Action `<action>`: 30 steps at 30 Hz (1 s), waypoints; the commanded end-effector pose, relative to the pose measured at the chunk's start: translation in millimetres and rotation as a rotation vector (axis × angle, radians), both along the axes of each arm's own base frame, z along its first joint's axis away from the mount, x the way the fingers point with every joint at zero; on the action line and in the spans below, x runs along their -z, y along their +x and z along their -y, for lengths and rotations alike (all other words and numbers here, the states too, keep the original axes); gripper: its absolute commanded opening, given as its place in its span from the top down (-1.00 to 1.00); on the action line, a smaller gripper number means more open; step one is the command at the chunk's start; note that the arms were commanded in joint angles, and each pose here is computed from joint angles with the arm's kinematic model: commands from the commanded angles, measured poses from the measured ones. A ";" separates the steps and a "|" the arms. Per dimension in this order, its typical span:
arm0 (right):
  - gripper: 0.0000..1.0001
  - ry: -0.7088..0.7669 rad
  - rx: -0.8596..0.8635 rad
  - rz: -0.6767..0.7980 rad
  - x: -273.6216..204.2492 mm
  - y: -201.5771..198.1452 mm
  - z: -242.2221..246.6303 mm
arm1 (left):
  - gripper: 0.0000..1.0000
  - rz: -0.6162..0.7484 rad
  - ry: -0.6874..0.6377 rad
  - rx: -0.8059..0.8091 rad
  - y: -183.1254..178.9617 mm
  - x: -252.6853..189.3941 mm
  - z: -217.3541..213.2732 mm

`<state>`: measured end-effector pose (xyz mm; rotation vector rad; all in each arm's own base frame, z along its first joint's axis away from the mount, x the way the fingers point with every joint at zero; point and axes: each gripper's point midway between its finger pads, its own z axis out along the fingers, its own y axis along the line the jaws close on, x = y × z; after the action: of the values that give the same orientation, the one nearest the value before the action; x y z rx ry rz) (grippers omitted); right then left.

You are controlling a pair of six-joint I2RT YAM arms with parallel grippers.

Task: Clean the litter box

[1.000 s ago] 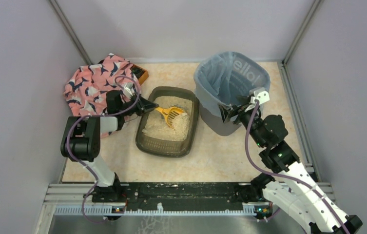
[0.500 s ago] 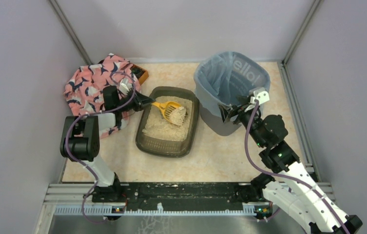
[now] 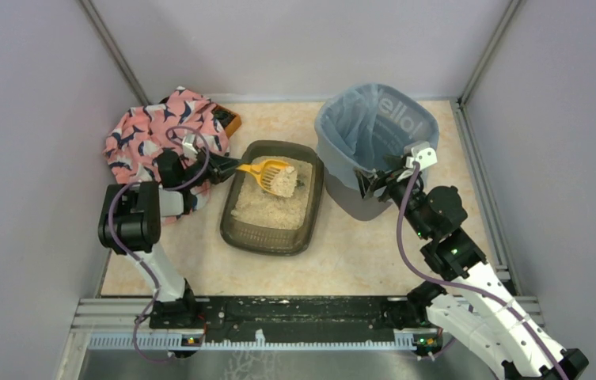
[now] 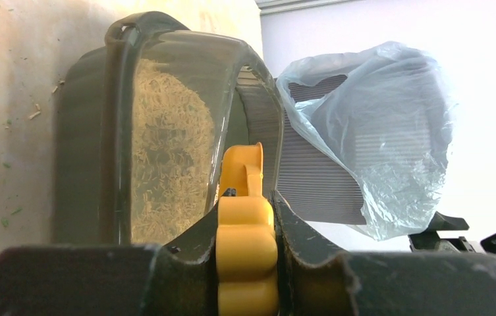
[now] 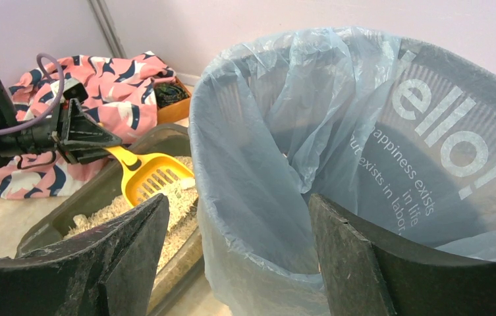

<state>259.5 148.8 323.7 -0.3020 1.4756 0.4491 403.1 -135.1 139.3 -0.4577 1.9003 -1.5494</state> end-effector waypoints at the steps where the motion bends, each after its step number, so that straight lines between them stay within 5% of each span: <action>1: -0.56 -0.025 -0.001 -0.064 15.1 2.0 -1.9 | 1.00 0.089 -0.098 0.041 -7.5 -23.7 1.4; 14: -0.56 -0.021 -0.007 -0.065 16.5 3.5 -4.2 | 1.00 0.146 -0.140 0.015 -13.1 -35.7 8.6; 19: -0.56 -0.028 -0.009 -0.065 14.9 1.1 -3.0 | 1.00 0.090 -0.173 -0.106 -15.3 -20.6 -34.4; 26: -0.56 -0.029 -0.014 -0.069 16.2 3.0 -5.2 | 1.00 0.058 -0.329 -0.085 -25.0 -14.1 -22.9; 30: -0.56 -0.031 -0.014 -0.071 16.6 2.1 -4.7 | 1.00 0.082 -0.295 -0.078 -27.1 -14.6 -17.0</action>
<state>261.2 152.3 323.9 -0.3146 1.4719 0.4556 385.8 -110.0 110.9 -0.8310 1.7122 -1.7574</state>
